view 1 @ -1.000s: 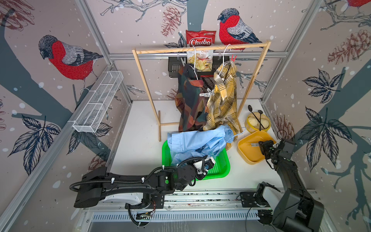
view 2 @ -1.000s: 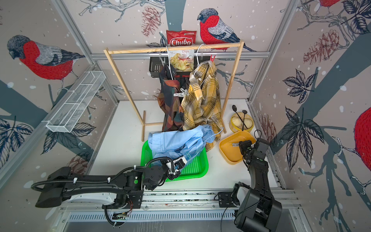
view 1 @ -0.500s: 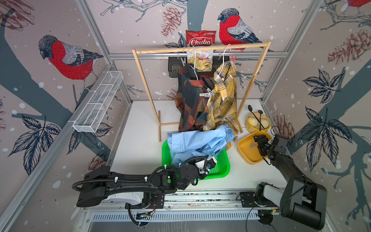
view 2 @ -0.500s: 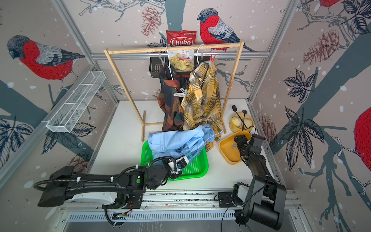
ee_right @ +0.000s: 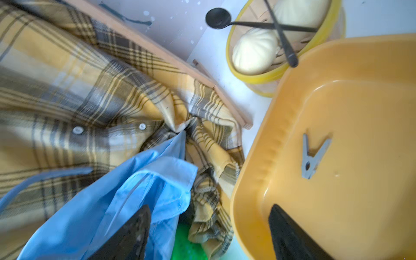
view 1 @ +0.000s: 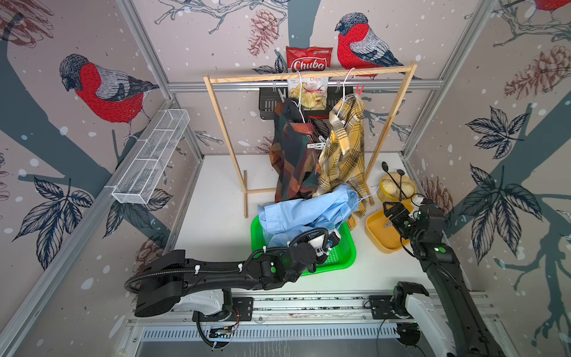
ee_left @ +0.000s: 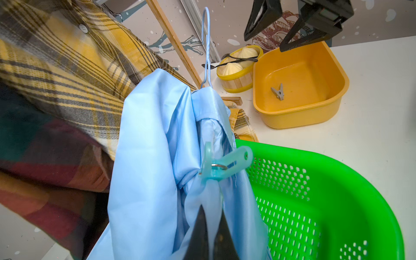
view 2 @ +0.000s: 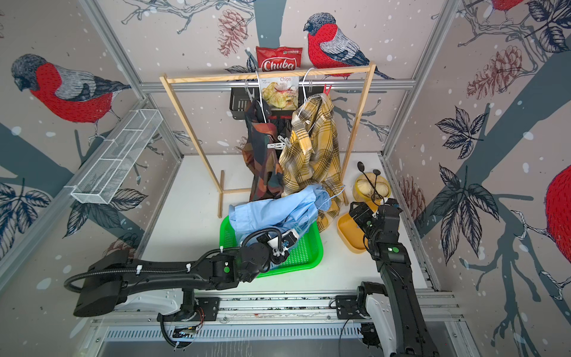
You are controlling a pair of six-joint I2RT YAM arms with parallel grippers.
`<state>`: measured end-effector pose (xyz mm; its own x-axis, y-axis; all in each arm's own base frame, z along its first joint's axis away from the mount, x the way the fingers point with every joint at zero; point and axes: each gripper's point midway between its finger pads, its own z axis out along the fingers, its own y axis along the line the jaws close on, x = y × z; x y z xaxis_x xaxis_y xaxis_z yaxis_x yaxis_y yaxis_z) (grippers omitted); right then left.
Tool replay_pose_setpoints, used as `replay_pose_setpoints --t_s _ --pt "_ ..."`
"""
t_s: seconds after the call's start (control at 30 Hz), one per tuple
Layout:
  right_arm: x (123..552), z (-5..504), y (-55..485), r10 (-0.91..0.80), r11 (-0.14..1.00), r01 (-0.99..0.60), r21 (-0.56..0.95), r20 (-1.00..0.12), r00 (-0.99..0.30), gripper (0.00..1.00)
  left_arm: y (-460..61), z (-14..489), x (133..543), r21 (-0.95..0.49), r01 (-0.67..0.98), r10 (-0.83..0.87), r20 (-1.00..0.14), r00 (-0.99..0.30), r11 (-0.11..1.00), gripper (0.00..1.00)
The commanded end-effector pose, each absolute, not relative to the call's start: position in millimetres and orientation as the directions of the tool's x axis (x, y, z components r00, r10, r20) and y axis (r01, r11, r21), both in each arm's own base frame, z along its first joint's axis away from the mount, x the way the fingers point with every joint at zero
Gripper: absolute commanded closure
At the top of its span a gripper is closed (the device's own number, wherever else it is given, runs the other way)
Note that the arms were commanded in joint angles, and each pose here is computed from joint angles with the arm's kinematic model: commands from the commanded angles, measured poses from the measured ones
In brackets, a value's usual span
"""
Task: Remove the clothespins securing long-sleeve shirts to the hanger
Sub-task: Place the clamp in the storage box, then remove the clamp from the hanger.
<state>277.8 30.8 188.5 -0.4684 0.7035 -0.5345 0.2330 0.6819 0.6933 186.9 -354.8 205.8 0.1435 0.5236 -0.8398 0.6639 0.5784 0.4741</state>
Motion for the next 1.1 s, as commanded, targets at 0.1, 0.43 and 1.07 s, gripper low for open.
replay_pose_setpoints --t_s 0.1,0.43,1.07 --pt "254 209 74 0.652 0.670 0.150 0.727 -0.480 -0.587 0.16 -369 201 198 0.522 0.622 0.548 -0.818 0.173 0.584 1.00" --pt "212 208 158 0.546 0.583 0.064 0.810 -0.332 -0.769 0.21 -372 193 199 0.491 0.638 0.518 -0.840 0.165 0.593 1.00" --pt "211 206 228 0.433 0.573 0.007 0.819 -0.295 -0.852 0.39 -373 182 201 0.520 0.621 0.547 -0.820 0.169 0.586 1.00"
